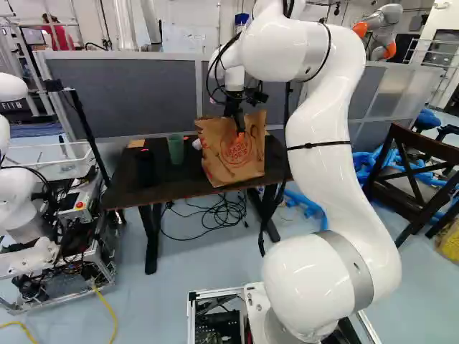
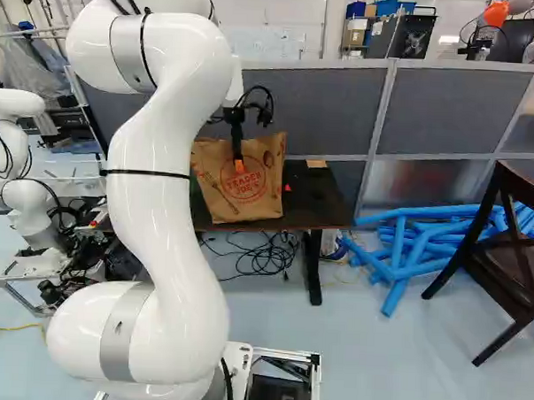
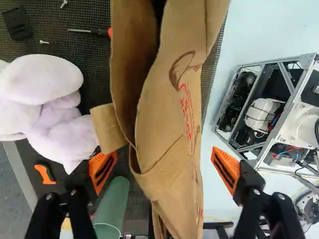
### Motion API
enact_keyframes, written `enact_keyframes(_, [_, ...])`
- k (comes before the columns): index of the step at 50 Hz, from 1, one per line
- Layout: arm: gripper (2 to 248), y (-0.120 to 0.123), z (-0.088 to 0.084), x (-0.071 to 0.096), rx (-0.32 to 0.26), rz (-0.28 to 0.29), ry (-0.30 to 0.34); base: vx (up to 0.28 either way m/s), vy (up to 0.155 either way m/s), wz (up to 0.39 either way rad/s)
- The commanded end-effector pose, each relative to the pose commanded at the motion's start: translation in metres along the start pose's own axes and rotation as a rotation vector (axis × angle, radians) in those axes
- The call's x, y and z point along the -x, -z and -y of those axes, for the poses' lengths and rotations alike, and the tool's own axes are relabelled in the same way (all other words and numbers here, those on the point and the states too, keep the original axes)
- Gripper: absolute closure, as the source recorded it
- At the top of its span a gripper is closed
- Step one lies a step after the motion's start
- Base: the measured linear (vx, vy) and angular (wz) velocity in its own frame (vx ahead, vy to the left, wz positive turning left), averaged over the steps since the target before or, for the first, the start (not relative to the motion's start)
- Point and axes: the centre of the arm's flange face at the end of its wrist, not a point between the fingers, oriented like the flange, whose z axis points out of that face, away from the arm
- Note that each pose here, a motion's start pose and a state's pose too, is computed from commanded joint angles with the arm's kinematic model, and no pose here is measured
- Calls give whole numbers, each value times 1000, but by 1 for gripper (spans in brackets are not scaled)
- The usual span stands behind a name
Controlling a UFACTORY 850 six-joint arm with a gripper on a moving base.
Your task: Pick up the bag on the ground and place it on the table
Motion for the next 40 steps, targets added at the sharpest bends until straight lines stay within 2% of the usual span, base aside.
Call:
enact_keyframes(1, [3, 0, 0, 0, 0, 0, 0, 0, 0, 0])
enact_keyframes(40, [3, 0, 0, 0, 0, 0, 0, 0, 0, 0])
